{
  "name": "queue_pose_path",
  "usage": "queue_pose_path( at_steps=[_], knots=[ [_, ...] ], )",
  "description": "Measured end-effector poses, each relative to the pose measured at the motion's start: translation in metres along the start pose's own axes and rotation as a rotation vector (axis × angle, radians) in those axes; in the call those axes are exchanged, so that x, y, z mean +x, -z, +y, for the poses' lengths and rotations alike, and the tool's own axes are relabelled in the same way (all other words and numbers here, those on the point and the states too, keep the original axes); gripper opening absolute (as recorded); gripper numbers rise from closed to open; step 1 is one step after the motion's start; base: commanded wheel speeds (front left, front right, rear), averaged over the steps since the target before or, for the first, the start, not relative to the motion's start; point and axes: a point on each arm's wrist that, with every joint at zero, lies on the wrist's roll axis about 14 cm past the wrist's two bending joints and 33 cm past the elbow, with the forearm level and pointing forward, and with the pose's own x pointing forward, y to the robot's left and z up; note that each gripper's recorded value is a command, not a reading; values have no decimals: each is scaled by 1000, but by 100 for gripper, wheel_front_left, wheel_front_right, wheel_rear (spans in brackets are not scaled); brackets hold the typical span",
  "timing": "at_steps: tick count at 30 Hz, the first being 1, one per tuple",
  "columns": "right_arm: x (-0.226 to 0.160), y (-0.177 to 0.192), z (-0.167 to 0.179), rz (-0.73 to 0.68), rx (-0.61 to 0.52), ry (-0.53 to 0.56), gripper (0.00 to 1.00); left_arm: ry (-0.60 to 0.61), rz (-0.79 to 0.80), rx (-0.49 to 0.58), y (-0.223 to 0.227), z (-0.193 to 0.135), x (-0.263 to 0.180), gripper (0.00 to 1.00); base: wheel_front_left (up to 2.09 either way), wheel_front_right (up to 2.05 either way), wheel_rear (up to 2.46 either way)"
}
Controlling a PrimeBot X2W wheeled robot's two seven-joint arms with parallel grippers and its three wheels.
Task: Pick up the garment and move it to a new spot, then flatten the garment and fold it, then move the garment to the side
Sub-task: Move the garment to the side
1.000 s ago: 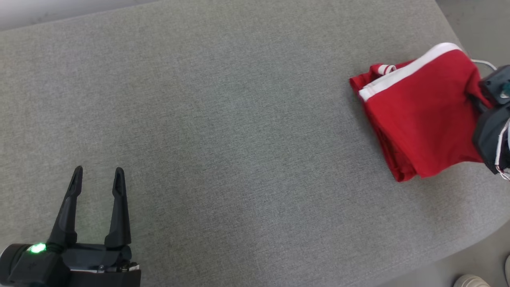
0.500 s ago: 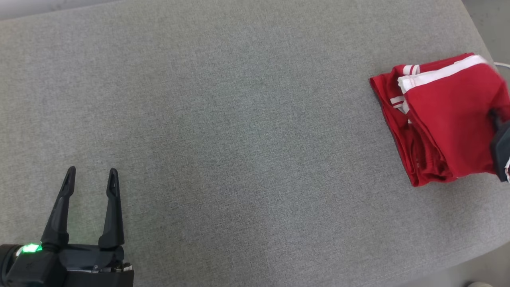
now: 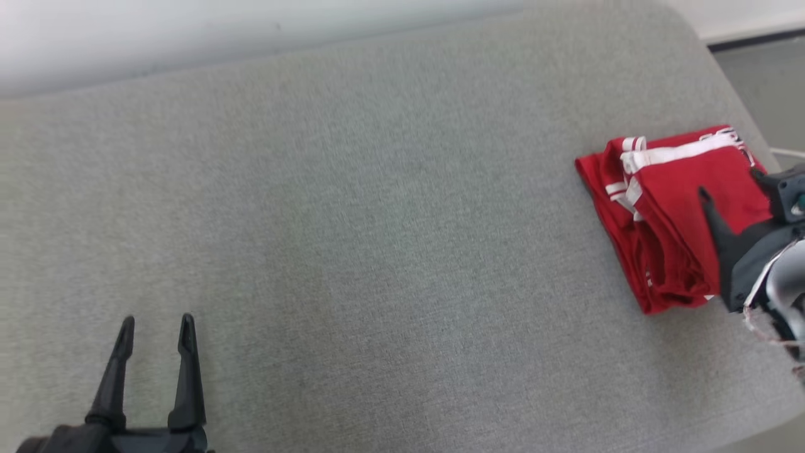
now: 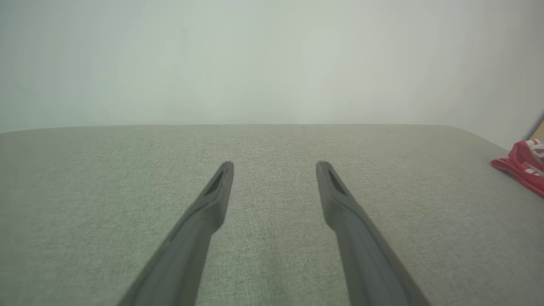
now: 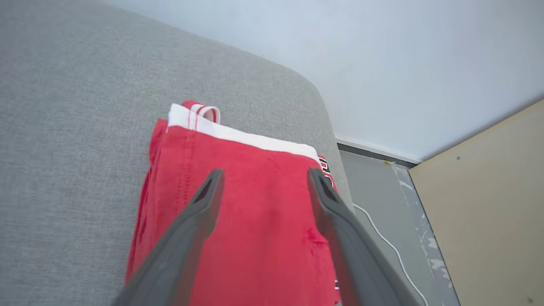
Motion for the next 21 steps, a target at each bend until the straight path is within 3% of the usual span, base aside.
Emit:
queue_pose_path(
  at_steps=[10,21],
  knots=[
    [-52,-52,55,-344,207,-79,100,-135,-9,-44,-12,24,-38,100,0,0,0],
    [-100,-59,121,-483,391,-192,100,-228,-44,-9,-31,44,-76,100,0,0,0]
  ],
)
